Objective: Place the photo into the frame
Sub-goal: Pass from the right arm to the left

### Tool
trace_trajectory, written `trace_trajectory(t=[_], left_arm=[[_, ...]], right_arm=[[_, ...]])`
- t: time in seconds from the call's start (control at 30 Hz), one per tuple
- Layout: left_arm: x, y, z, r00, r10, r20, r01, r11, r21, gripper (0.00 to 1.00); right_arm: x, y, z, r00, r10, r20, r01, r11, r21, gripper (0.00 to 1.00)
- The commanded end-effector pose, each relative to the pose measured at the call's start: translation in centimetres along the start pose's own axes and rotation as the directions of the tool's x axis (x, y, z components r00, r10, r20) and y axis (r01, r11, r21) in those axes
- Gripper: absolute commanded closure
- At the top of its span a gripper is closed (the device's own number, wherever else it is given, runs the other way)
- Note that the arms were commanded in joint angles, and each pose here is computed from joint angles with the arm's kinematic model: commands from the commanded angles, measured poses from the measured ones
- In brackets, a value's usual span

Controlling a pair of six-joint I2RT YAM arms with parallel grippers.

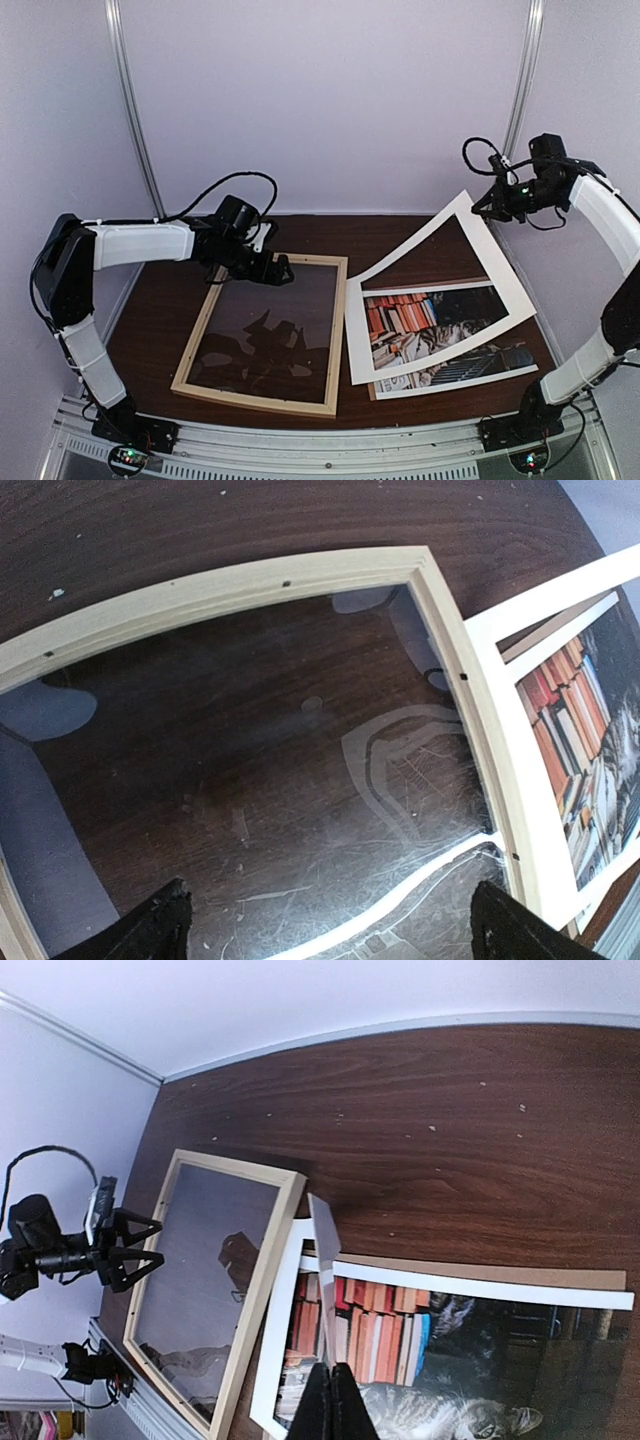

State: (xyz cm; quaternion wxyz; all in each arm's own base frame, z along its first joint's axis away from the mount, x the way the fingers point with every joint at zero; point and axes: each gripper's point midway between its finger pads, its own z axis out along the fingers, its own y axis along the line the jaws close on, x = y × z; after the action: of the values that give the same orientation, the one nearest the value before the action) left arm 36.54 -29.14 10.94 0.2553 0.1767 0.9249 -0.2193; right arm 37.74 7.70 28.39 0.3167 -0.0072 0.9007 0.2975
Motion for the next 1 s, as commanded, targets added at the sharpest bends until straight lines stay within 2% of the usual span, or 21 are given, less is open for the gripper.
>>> trace_trajectory(t=[0.0,0.17,0.43,0.63,0.8,0.97], left_arm=[[-3.2,-3.5,-2.5,0.988,0.097,0.122,-0.112,0.986,0.122,0.03],[-4.2,-6.4,-3.5,0.968,0.189,0.167,-0.222,0.953,0.206,0.03],[-5.4,-8.0,-4.4,0.954,0.209,0.215,-0.262,0.931,0.254,0.03],[-6.0,-9.7,-5.5,0.929,0.263,0.262,-0.336,0.895,0.292,0.03],[-6.6,-12.8,-7.8,0.858,0.377,0.348,-0.490,0.802,0.340,0.03],[-7.7,-15.9,-10.7,0.781,0.436,0.447,-0.611,0.680,0.404,0.04]], right_arm=[[-0.5,6.0,-2.0,0.987,-0.161,0.029,0.163,0.984,-0.074,1.00],[-0.9,9.2,-4.2,0.968,-0.243,0.063,0.247,0.966,-0.076,1.00],[-1.5,10.8,-6.1,0.953,-0.290,0.087,0.295,0.954,-0.053,1.00],[-0.9,13.0,-6.1,0.935,-0.346,0.074,0.352,0.931,-0.096,1.00],[0.7,16.3,-5.7,0.889,-0.457,0.036,0.456,0.874,-0.169,1.00],[1.4,19.3,-6.2,0.857,-0.512,0.061,0.508,0.818,-0.271,1.00]])
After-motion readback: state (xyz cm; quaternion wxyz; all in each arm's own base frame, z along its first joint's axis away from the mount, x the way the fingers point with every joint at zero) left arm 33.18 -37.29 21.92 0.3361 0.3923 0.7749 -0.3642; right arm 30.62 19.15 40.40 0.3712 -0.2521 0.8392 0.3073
